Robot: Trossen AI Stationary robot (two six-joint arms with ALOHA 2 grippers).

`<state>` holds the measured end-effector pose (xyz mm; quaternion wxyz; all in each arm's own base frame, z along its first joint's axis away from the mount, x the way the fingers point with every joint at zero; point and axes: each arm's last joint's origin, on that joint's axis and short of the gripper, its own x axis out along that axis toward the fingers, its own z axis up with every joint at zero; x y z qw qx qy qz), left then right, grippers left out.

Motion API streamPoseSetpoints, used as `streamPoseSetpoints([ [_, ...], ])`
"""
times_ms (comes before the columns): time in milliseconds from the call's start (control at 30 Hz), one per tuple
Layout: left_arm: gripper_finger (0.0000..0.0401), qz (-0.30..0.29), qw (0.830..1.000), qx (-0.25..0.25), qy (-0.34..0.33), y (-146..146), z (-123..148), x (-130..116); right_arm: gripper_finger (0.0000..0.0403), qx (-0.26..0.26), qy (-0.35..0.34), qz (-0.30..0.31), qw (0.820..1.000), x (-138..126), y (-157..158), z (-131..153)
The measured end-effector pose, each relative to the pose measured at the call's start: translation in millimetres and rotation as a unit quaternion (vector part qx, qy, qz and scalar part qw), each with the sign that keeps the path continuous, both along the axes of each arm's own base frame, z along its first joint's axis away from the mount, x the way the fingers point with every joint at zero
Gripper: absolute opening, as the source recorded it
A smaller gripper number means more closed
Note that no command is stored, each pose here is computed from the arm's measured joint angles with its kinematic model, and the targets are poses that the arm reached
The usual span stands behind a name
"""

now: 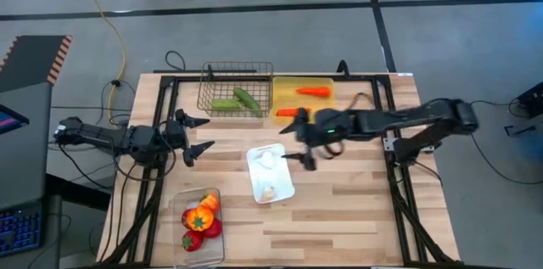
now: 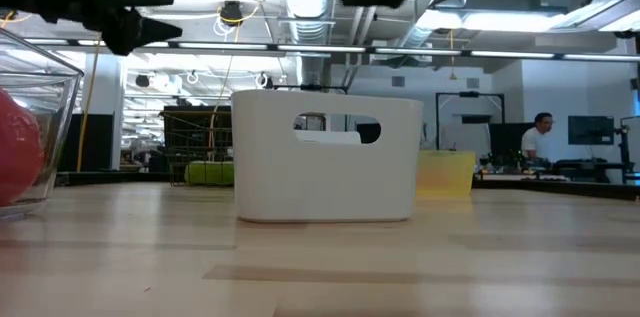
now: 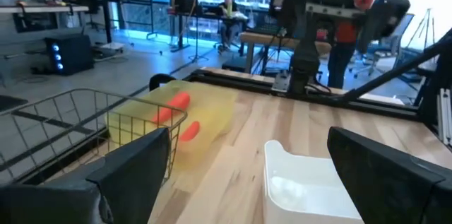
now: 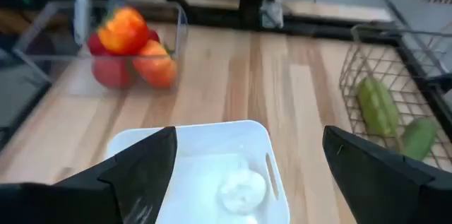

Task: Sort produce into baskets
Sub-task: Return to Home Position

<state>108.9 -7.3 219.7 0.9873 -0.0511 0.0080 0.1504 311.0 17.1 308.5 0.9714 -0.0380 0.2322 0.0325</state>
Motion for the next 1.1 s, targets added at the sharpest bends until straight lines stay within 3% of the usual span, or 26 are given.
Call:
streamPoseSetpoints([
  [233, 0.0371, -0.009, 1.000, -0.003, -0.019, 1, -18, -5, 0.0382, 0.037, -0.063, -0.031, 0.997, -78, -9, -8],
  [533, 0.0371, -0.004, 1.000, 0.022, -0.009, 1, -37, -7, 0.0382, 0.035, -0.129, -0.150, 0.980, -153, -19, -41],
  [800, 0.0371, 0.020, 0.999, 0.033, -0.024, 3, -48, -12, 0.0382, 0.042, -0.176, -0.158, 0.971, -193, -21, -65],
  [1100, 0.0371, 0.023, 0.997, 0.063, -0.033, 4, -45, -15, 0.0382, 0.062, -0.230, -0.172, 0.956, -215, -23, -93],
])
